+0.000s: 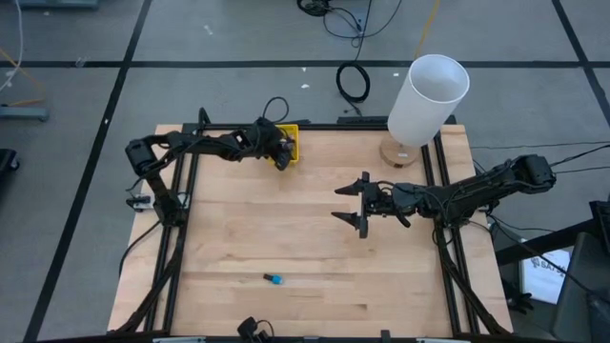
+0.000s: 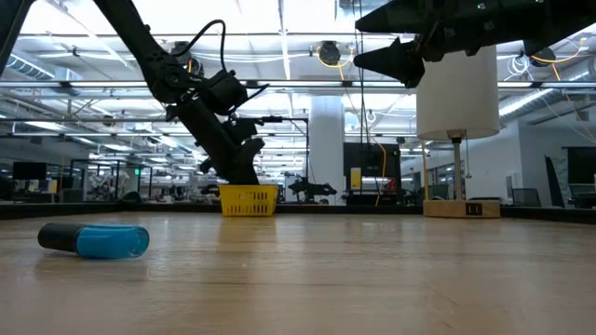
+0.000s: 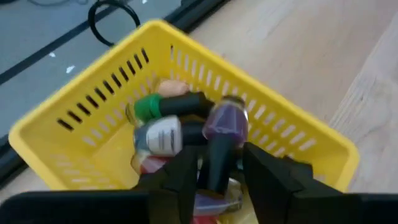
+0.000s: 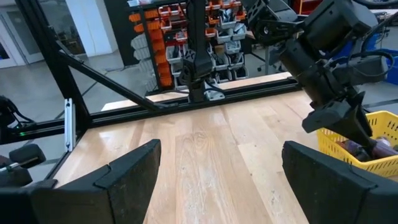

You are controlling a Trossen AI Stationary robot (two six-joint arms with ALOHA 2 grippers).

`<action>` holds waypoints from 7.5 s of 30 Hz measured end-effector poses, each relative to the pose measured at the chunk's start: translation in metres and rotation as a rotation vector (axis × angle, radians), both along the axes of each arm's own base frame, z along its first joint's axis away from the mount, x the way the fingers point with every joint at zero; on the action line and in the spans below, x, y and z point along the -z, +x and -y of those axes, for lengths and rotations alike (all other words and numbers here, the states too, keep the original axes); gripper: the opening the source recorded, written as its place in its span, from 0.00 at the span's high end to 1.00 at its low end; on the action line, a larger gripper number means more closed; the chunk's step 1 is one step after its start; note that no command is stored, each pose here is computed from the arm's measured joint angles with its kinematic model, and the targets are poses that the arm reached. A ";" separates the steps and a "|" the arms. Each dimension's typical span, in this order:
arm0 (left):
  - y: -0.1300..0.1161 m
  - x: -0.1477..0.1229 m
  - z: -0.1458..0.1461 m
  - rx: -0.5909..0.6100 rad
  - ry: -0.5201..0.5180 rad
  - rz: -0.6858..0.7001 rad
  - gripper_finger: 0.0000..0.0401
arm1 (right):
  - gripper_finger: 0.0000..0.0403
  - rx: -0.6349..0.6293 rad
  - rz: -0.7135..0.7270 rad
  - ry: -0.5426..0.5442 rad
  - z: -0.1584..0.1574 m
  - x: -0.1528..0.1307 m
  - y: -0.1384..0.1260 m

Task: Pick & Place Nail Polish
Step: Put the blue nail polish bottle into the yellow bin, then return to Home Position

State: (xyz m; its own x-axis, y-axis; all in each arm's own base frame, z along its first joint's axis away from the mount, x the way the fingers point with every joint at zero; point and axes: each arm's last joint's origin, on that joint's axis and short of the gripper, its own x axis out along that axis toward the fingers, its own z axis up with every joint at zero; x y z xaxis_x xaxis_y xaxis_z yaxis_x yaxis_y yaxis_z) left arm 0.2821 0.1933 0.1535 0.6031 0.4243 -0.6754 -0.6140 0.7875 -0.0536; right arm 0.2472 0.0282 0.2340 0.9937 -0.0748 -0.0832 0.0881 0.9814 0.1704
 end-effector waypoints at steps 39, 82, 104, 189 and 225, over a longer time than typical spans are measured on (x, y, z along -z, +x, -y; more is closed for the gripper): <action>-0.034 -0.023 0.351 0.893 -0.122 -0.302 0.51 | 0.21 0.005 0.010 0.009 0.001 -0.001 0.000; -0.003 0.025 0.368 0.907 -0.087 -0.535 0.91 | 0.21 -0.006 0.018 0.036 -0.002 -0.001 0.000; -0.048 0.009 0.326 0.864 -0.043 0.108 0.91 | 0.21 -0.022 0.017 0.039 -0.005 -0.001 -0.001; -0.056 -0.056 0.038 0.016 -0.156 -0.107 0.36 | 0.21 -0.007 -0.041 -0.012 -0.001 -0.001 -0.005; -0.205 -0.061 0.176 0.569 0.205 0.712 0.34 | 0.21 -0.003 0.395 -0.158 0.009 0.032 -0.136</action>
State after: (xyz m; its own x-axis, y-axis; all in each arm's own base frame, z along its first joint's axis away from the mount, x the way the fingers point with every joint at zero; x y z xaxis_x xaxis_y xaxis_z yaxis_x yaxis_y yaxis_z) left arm 0.0773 0.0177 0.2144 0.9999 0.0083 -0.0112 -0.0093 0.9954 -0.0955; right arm 0.1116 0.0195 0.2017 0.9472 -0.0535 0.3161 0.0438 0.9983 0.0378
